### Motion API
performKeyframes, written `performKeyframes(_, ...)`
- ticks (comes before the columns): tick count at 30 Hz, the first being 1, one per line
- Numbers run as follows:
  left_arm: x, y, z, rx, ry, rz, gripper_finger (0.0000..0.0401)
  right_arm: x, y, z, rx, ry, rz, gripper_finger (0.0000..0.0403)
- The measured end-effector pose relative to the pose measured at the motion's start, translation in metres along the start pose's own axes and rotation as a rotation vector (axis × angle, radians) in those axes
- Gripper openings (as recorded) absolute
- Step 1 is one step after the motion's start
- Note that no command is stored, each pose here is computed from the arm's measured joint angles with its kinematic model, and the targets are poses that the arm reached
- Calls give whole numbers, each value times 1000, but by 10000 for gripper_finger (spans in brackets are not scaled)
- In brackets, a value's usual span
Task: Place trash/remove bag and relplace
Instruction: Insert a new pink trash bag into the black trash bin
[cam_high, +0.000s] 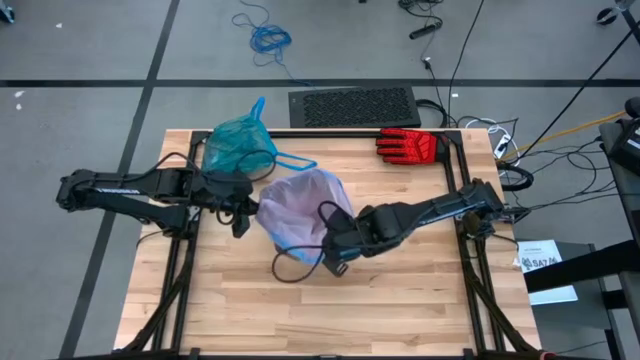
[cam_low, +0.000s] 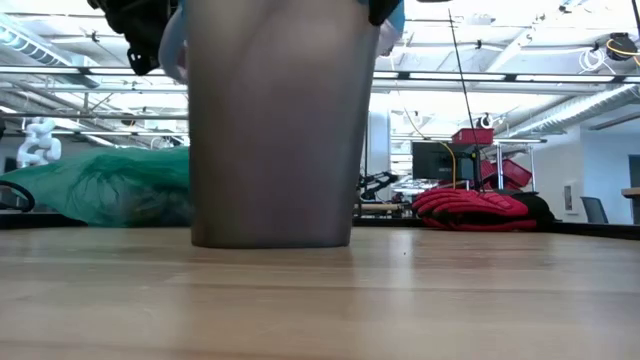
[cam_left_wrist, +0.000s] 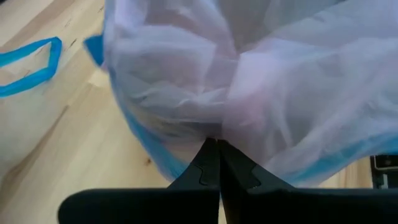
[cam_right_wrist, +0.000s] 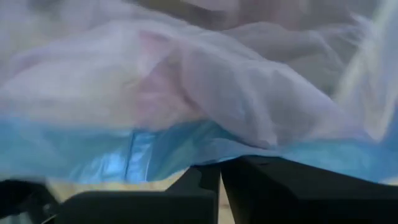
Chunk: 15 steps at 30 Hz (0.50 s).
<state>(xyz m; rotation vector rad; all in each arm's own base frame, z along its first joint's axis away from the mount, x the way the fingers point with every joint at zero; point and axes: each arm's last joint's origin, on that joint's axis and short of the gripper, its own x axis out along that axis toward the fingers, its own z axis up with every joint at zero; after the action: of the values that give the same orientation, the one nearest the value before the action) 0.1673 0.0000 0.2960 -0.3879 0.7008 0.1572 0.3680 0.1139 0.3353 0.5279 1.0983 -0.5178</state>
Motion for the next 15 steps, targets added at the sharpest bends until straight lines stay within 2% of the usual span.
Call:
performKeyframes(4,0,-1,2,-1,-24,-5,0,-5,-19,6,32,8,-109,3)
performKeyframes(9,0,-1,4,-2,-47,-1,0,-18,-41,8,-20,54,-203,1)
performKeyframes(12,0,-1,4,-1,-47,-1,0,-29,-48,10,-24,60,-176,6)
performKeyframes(15,0,-1,4,-1,-47,-1,0,-45,-54,7,15,117,-84,15)
